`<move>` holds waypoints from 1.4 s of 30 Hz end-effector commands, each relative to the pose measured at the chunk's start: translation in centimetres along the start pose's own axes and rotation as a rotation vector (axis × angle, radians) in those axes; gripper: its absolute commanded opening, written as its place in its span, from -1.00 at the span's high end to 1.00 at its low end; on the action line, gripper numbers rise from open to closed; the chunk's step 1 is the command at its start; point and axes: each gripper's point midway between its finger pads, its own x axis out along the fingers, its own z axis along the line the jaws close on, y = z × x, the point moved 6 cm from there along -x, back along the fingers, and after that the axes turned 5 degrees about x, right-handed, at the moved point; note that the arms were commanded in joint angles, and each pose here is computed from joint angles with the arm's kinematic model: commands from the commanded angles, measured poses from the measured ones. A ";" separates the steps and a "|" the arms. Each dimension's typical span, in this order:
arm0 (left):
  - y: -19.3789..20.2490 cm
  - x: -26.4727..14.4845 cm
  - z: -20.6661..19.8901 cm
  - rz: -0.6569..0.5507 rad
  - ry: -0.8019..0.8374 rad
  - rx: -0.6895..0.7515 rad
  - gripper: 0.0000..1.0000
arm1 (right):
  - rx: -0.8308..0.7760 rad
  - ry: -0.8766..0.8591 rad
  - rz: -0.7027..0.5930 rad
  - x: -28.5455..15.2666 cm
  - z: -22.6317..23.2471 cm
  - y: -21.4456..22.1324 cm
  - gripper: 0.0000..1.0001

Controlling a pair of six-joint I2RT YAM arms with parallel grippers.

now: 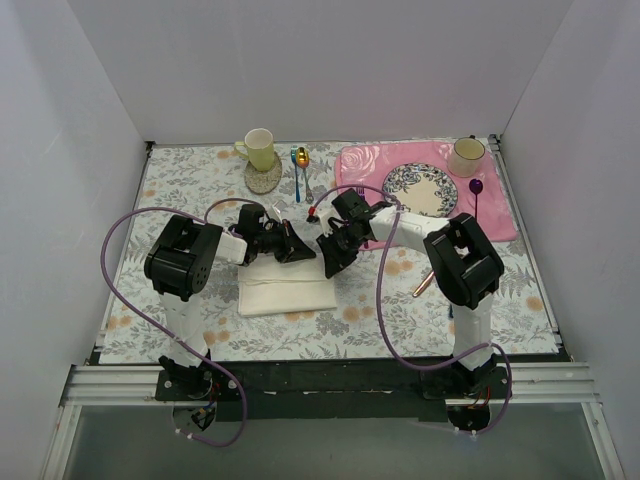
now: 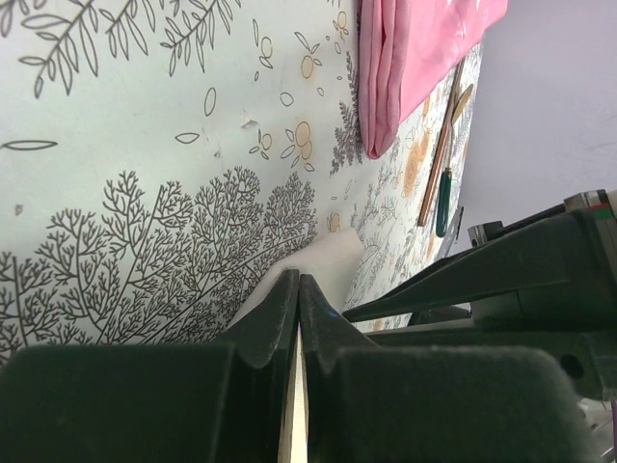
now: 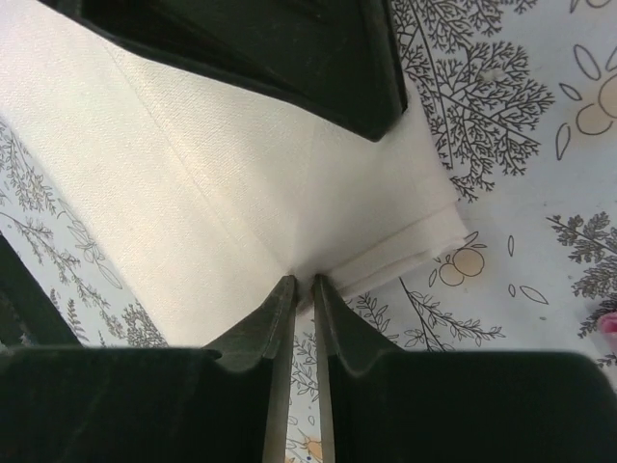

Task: Fold the napkin into a case and place the utensils inside
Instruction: Smooth out the 2/3-rectangle-folded napkin at the center of the board.

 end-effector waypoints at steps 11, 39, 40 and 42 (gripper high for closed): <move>-1.0 -5.5 -5.1 -0.038 0.188 0.088 0.42 | 0.037 0.094 0.102 2.6 -2.8 4.2 0.70; 0.4 -12.9 -2.5 -0.033 0.202 0.065 0.10 | 0.059 0.091 0.113 3.2 -3.3 3.9 0.72; 1.1 -12.5 -1.8 -0.022 0.182 0.032 0.10 | 0.060 0.093 0.112 3.2 -3.3 3.9 0.72; 2.7 -12.0 0.3 0.000 0.110 -0.063 0.11 | 0.064 0.092 0.112 3.2 -3.4 3.8 0.72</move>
